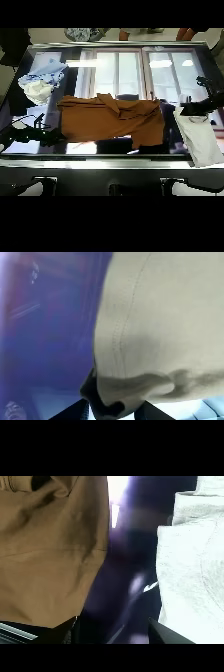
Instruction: Fold the shirts.
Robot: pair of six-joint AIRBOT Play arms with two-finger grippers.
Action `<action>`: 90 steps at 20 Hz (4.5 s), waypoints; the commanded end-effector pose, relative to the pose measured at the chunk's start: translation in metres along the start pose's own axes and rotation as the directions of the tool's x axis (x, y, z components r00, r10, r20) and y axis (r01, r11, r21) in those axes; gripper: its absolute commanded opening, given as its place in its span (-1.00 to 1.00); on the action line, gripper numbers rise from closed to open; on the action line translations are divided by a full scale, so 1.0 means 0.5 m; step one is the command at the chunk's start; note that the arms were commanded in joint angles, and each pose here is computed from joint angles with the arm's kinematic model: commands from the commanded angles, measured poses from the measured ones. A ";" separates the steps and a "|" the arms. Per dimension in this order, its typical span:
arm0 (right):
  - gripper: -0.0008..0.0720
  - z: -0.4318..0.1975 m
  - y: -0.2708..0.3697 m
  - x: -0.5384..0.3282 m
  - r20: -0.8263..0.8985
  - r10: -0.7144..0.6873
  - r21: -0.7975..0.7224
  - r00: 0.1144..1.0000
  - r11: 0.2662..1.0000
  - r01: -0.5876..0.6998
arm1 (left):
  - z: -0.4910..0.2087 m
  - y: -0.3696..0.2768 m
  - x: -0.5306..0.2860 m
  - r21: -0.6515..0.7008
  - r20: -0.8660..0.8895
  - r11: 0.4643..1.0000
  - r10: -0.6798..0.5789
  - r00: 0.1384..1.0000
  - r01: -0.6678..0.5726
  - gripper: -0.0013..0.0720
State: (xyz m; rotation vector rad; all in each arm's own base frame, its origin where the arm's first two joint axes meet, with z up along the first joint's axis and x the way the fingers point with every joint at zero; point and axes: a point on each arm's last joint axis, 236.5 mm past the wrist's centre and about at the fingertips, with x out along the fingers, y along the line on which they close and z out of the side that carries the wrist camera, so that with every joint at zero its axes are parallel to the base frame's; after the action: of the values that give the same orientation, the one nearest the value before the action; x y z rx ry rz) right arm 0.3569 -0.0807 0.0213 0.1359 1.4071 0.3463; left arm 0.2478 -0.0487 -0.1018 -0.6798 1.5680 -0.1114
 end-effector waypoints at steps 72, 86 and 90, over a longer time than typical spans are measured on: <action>-0.85 0.390 0.101 0.112 0.388 -0.013 -0.092 0.921 0.994 0.053 | 0.520 -0.184 -0.216 0.320 0.396 0.944 -0.051 0.917 -0.086 -0.88; -0.86 0.031 0.142 0.242 -0.228 -0.051 -0.100 0.972 0.995 0.029 | 0.269 -0.019 -0.090 0.268 -0.152 0.959 0.132 0.980 -0.088 -0.88; -0.85 0.040 0.137 0.243 -0.209 -0.061 -0.078 0.976 0.996 0.045 | 0.270 -0.015 -0.089 0.264 -0.153 0.961 0.131 0.979 -0.088 -0.88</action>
State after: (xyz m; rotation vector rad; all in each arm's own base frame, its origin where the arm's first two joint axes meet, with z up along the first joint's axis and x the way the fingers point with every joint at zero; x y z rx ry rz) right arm 0.3798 0.0251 -0.0658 -0.0140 1.6020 0.4051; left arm 0.3794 0.0096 -0.0755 -0.3824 1.6975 -0.2906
